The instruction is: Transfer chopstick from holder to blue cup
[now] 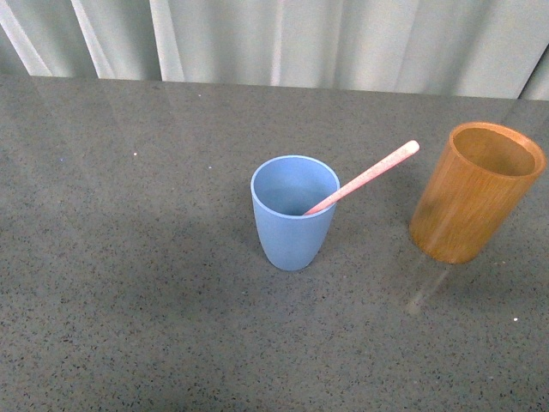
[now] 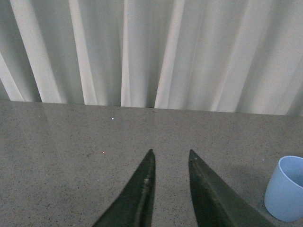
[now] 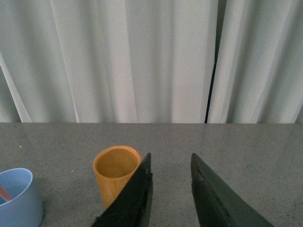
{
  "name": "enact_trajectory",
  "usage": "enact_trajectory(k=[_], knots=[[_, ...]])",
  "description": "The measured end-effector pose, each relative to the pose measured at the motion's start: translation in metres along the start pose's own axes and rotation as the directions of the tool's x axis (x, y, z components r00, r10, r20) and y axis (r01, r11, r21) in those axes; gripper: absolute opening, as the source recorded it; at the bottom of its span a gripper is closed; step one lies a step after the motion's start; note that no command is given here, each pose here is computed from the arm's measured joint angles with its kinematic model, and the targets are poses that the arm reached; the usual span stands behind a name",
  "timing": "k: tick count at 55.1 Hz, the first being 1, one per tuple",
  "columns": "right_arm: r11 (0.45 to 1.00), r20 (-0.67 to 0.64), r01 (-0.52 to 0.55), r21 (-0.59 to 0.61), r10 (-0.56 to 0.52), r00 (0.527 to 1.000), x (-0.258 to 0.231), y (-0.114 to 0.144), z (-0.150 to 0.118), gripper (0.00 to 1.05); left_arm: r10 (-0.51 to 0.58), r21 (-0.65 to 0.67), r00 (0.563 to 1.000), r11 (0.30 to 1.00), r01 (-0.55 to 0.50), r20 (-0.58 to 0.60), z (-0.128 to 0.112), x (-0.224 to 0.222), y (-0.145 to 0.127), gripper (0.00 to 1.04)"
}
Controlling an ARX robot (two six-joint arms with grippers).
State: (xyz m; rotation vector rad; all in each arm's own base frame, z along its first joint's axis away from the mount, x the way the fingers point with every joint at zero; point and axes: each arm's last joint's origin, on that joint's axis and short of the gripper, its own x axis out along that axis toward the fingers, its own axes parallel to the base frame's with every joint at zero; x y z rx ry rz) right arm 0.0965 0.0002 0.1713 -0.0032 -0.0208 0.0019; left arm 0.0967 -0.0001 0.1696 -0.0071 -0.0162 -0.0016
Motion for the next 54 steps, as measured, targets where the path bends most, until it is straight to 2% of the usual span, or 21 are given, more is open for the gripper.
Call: enact_trajectory(k=[22, 23, 26, 54], knots=[[1.000, 0.000, 0.000, 0.000, 0.000, 1.000, 0.0000, 0.0000, 0.0000, 0.94, 0.000, 0.000, 1.000, 1.000, 0.000, 0.000, 0.0000, 0.0000, 0.0000, 0.99], [1.000, 0.000, 0.000, 0.001, 0.000, 1.000, 0.0000, 0.0000, 0.0000, 0.97, 0.000, 0.002, 1.000, 1.000, 0.000, 0.000, 0.0000, 0.0000, 0.0000, 1.00], [1.000, 0.000, 0.000, 0.000, 0.000, 1.000, 0.0000, 0.0000, 0.0000, 0.94, 0.000, 0.002, 1.000, 1.000, 0.000, 0.000, 0.0000, 0.0000, 0.0000, 0.97], [1.000, 0.000, 0.000, 0.000, 0.000, 1.000, 0.0000, 0.0000, 0.0000, 0.95, 0.000, 0.002, 1.000, 1.000, 0.000, 0.000, 0.0000, 0.0000, 0.0000, 0.98]])
